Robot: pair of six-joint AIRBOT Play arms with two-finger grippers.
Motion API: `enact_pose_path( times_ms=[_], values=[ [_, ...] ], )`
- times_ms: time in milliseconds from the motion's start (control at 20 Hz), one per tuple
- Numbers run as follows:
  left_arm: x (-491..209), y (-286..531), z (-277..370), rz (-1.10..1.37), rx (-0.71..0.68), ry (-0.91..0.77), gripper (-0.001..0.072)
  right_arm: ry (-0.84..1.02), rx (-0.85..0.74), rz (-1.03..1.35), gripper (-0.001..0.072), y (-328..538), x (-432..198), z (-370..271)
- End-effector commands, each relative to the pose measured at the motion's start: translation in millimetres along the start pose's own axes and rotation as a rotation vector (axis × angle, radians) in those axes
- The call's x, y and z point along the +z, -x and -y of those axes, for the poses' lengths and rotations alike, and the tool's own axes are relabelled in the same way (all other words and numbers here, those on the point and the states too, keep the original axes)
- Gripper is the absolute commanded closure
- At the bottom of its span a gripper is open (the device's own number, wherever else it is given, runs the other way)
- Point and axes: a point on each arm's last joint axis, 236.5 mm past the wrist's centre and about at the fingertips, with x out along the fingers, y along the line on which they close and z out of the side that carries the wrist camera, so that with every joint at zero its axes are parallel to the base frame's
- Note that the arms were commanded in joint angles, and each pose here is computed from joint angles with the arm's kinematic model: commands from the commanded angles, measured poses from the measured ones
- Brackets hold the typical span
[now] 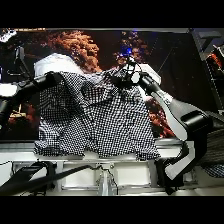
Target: Fold the clothes and pants, and hang the long-sleeved shirts on hangers.
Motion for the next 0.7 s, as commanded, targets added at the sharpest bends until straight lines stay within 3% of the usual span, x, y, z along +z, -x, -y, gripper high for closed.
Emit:
enact_pose_path(
  times_ms=[0, 300, 550, 650],
  values=[
    [5, 3, -6, 0.015, 0.011, 0.011, 0.0697, 0.059, 0.009, -0.033, 0.0689, 11, 1, -3],
    [45, 35, 33, 0.157, -0.124, 0.129, 0.0698, 0.537, -0.002, 0.136, 0.0690, 171, 51, -41],
    [77, 110, 133, 0.328, -0.375, 0.105, 0.0696, 0.675, 0.044, 0.541, 0.0690, 356, 103, -110],
    [99, 140, 142, 0.465, -0.356, 0.102, 0.0696, 0.731, 0.066, 0.648, 0.0690, 420, 103, -138]
  ],
)
